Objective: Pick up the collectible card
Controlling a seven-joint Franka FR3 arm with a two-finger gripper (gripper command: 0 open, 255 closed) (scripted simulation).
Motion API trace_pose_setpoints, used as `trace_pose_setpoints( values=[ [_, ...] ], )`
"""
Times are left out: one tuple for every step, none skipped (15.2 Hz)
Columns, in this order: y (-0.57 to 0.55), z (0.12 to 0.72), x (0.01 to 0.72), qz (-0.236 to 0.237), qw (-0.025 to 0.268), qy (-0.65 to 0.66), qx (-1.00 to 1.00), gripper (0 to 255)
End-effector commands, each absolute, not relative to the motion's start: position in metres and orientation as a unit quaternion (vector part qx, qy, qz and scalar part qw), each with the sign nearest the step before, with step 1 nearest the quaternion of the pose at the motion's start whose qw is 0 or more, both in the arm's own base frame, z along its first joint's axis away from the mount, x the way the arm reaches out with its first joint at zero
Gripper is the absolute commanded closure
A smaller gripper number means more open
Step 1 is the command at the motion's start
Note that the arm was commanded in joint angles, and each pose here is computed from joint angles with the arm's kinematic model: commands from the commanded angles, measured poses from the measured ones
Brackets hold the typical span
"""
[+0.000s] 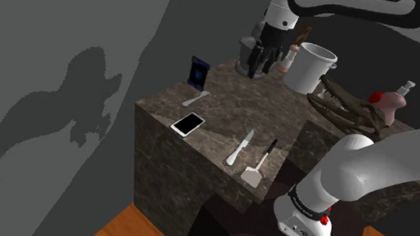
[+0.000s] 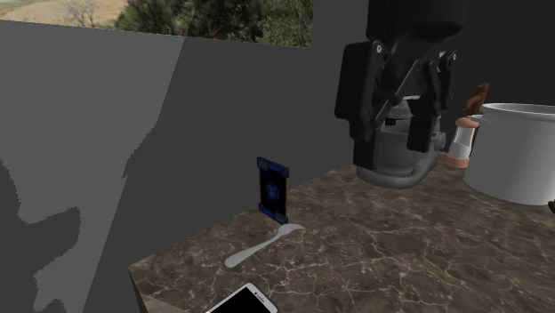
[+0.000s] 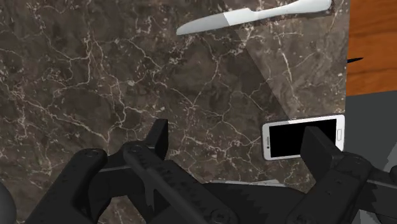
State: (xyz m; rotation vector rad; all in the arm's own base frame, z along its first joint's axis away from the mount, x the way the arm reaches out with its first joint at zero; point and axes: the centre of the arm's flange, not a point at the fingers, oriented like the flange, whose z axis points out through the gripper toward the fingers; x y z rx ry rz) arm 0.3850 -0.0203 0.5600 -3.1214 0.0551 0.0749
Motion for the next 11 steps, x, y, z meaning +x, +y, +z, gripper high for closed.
trace_pose_setpoints(
  values=[
    [-0.034,0.55,0.409,0.025,0.021,0.011,-0.999,0],
    [-0.039,0.545,0.422,0.026,0.027,0.007,-0.999,0],
    [-0.044,0.541,0.434,0.026,0.033,0.004,-0.999,0],
    [-0.049,0.537,0.446,0.027,0.039,0.0,-0.999,0],
    [-0.054,0.532,0.459,0.027,0.045,-0.003,-0.999,0],
    [-0.059,0.528,0.471,0.028,0.051,-0.007,-0.998,0],
    [-0.064,0.523,0.483,0.028,0.057,-0.01,-0.998,0],
    [-0.068,0.519,0.496,0.029,0.063,-0.014,-0.997,0],
    [-0.072,0.514,0.508,0.03,0.069,-0.017,-0.997,0],
    [-0.077,0.509,0.521,0.03,0.075,-0.021,-0.996,0],
    [-0.081,0.504,0.533,0.031,0.081,-0.024,-0.996,0]
  ],
)
